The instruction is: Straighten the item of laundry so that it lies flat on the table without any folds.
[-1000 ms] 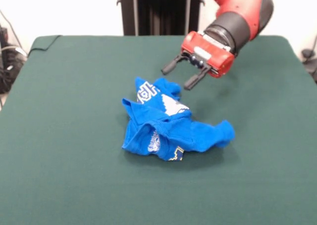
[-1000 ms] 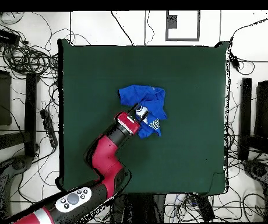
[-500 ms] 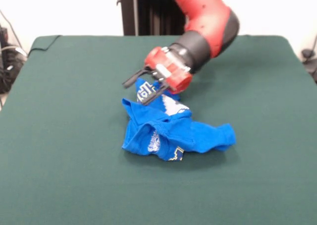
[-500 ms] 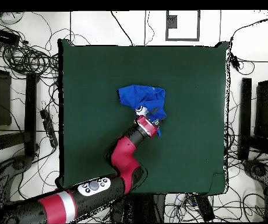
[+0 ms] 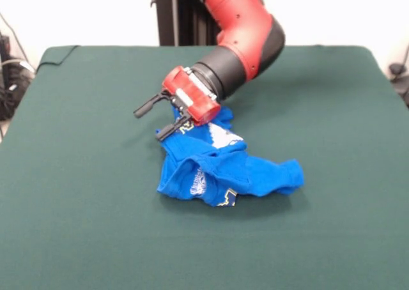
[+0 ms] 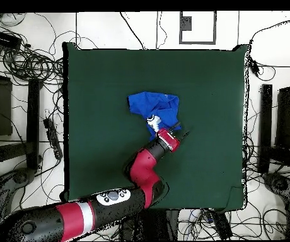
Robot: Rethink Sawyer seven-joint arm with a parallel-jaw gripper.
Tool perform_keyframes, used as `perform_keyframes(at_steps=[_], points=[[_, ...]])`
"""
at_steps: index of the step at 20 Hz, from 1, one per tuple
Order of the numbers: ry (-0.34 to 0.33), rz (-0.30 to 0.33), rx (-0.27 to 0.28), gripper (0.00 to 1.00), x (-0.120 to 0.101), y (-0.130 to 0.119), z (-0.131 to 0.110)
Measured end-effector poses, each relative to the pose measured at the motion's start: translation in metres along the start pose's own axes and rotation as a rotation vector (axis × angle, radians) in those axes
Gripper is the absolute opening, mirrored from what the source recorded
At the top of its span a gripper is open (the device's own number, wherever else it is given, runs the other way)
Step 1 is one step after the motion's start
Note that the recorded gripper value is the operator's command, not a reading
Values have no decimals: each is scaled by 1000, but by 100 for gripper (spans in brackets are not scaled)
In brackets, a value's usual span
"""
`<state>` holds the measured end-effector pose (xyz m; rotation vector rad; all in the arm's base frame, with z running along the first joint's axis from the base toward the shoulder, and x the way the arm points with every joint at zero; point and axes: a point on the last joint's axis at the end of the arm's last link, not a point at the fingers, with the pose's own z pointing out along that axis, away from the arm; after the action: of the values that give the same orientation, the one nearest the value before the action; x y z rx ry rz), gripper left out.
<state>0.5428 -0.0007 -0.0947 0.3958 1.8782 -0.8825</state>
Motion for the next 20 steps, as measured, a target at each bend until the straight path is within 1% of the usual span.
perform_keyframes(at_steps=[6, 15, 17, 20], points=[[-24, -6, -31, 100, -6, 8, -7], [-22, -4, -90, 100, -23, 26, -16], [-24, -5, -122, 100, -30, 35, -17], [-30, 7, -145, 100, -37, 47, -15]])
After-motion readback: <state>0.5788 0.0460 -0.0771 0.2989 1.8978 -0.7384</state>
